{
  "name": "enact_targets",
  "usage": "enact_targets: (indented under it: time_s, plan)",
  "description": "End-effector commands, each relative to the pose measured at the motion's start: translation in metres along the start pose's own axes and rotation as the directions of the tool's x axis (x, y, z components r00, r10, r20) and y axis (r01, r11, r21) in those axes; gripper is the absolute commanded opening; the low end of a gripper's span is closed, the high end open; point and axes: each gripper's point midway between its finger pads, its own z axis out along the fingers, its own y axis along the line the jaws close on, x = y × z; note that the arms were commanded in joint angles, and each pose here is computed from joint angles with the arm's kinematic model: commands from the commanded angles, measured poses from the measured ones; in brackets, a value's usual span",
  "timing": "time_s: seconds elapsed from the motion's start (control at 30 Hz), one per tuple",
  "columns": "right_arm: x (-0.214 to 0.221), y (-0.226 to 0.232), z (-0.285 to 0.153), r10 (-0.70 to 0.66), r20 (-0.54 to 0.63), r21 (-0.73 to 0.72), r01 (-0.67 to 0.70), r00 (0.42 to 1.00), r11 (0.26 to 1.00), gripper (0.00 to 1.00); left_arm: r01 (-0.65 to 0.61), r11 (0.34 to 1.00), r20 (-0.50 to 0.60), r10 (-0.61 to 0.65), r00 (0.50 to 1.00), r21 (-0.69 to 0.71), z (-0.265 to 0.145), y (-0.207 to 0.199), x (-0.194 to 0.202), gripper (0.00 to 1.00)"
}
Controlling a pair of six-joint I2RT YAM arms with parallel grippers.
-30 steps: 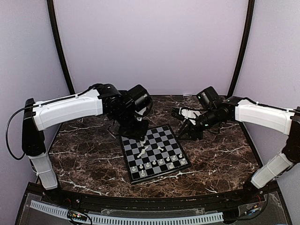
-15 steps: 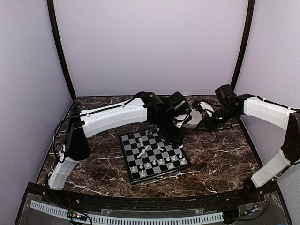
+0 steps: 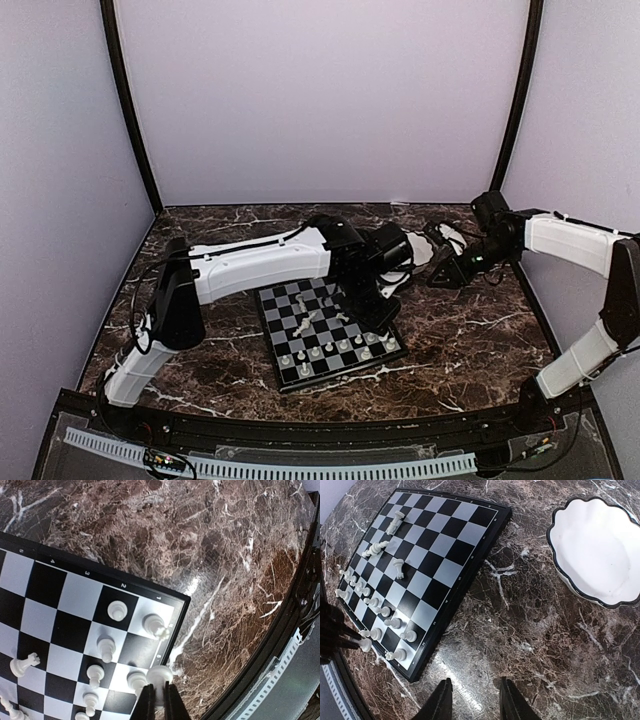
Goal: Set up the chess pieces on the board
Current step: Place the knight at g1.
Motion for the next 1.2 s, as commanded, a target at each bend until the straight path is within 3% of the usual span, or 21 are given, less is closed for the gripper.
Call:
enact_targets:
  time_s: [0.0, 0.33, 1.17]
  plan:
    - [-0.008, 0.004, -0.004, -0.004, 0.044, -0.013, 0.005, 0.999, 1.000, 0.34, -0.015, 1.000, -0.037, 0.014, 0.999, -0.014, -0.001, -0.003, 0.009, 0.00]
    - [-0.012, 0.005, -0.003, 0.011, 0.053, -0.032, -0.009, 0.999, 0.999, 0.34, 0.022, 0.998, -0.063, -0.026, 0.998, -0.063, 0.012, 0.008, 0.015, 0.01]
    - [-0.010, 0.004, 0.003, 0.017, 0.038, -0.048, -0.015, 0.999, 0.999, 0.34, 0.032, 0.999, -0.074, -0.034, 0.997, -0.033, 0.031, 0.006, 0.014, 0.06]
